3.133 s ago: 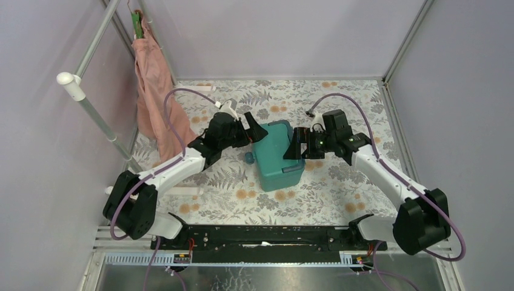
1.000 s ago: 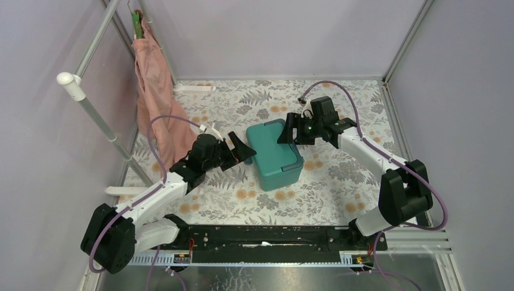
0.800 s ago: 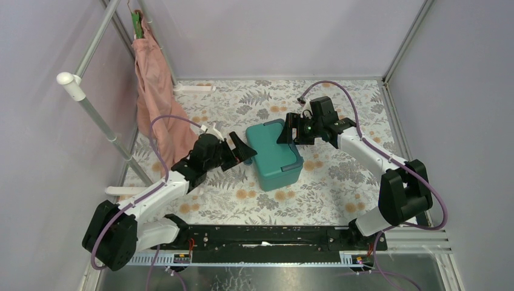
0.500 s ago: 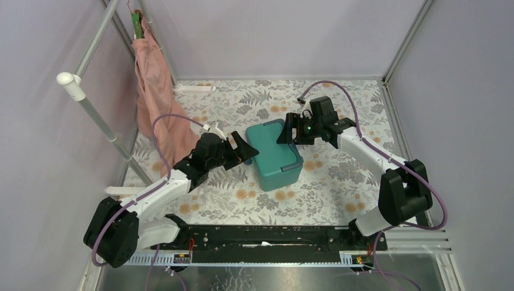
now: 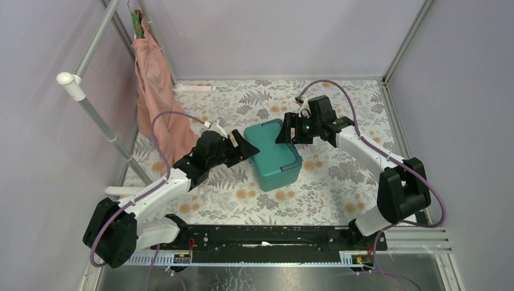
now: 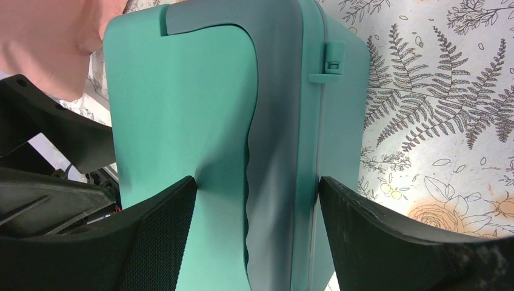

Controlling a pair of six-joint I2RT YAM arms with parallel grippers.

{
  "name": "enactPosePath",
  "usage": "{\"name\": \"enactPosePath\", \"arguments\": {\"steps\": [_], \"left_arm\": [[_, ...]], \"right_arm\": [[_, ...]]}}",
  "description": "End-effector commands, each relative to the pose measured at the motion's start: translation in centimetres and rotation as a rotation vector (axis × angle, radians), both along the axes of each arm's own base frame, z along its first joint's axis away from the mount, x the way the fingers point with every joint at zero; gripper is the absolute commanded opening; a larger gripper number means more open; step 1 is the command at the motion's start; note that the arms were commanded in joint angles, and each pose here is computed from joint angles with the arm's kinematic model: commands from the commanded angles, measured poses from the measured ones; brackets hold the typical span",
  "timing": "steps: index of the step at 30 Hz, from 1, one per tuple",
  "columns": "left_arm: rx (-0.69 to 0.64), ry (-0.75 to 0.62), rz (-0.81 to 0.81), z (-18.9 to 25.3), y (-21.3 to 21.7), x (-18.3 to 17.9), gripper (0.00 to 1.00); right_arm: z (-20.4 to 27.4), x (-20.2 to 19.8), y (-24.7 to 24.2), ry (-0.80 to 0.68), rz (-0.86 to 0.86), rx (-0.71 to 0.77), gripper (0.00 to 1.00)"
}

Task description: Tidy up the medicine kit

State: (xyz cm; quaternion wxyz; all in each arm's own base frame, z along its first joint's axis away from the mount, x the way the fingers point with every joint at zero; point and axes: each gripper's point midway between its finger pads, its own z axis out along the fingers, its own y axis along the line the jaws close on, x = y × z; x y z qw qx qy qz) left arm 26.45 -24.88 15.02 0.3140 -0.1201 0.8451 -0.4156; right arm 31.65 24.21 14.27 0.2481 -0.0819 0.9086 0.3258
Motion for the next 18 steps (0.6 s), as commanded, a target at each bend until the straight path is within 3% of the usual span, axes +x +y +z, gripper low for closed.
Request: {"name": "enactPosePath", "arguments": {"steps": [1,18], "left_arm": [[0.011,-0.067,0.004,2.2,-0.1,0.6,0.79],[0.012,-0.087,-0.018,3.8,-0.6,0.3,0.72]], "right_arm": [[-1.7,-1.2,0.4,0.047,0.044,-0.051,0.80],[-2.4,-1.4,0.8,0.065,0.061,-0.062,0.79]]}}
